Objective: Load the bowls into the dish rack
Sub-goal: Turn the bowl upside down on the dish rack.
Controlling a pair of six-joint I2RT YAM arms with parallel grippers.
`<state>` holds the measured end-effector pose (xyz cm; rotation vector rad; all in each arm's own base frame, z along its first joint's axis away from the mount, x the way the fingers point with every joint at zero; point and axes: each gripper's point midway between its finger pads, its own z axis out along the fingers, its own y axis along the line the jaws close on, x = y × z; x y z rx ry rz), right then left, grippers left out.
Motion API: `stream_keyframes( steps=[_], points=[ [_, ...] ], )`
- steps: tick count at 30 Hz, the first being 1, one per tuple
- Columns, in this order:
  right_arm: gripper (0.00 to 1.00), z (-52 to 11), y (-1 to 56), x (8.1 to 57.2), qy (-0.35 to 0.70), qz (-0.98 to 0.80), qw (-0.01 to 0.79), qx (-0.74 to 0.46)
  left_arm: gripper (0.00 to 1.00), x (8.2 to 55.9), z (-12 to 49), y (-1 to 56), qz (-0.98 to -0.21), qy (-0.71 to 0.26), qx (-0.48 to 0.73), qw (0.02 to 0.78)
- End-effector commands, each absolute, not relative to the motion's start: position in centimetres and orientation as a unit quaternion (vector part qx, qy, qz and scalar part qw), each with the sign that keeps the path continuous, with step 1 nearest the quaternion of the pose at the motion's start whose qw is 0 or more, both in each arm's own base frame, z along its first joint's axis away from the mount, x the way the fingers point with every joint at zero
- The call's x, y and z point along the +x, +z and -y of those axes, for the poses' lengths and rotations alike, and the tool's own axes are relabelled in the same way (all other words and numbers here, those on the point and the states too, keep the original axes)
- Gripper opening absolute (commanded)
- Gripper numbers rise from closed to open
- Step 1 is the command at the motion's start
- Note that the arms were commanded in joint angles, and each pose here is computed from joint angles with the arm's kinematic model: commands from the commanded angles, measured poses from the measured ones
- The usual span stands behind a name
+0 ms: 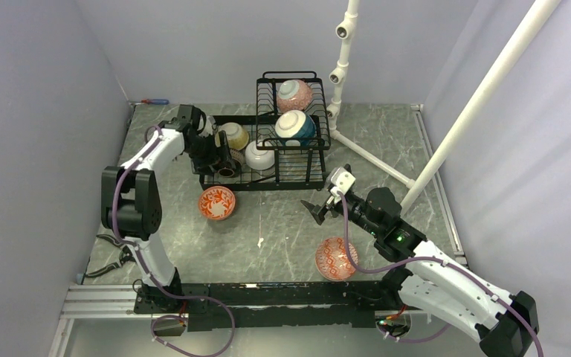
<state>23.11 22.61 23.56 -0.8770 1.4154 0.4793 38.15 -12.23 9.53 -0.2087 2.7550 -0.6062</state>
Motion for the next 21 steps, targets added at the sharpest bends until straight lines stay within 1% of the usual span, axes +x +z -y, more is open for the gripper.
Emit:
stream_keyframes(
  steps=[1, 6, 17, 21],
  points=[
    [1.0, -23.0, 26.2, 23.2, 0.223, -0.604, 0.666, -0.376, 0.87, 39.5, 11.7, 13.5, -0.954, -0.204, -0.044, 0.217],
    [1.0, -23.2, 26.1, 23.2, 0.226, -0.604, 0.665, -0.377, 0.86, 39.9, 11.5, 14.8, -0.95, -0.189, 0.008, 0.248],
    [1.0, -23.4, 26.0, 23.3, 0.23, -0.604, 0.661, -0.381, 0.86, 39.9, 11.0, 17.3, -0.939, -0.095, 0.121, 0.309],
    [1.0, -23.5, 26.1, 23.2, 0.23, -0.603, 0.661, -0.383, 0.85, 39.6, 11.6, 17.4, -0.921, -0.057, 0.21, 0.324]
  ],
)
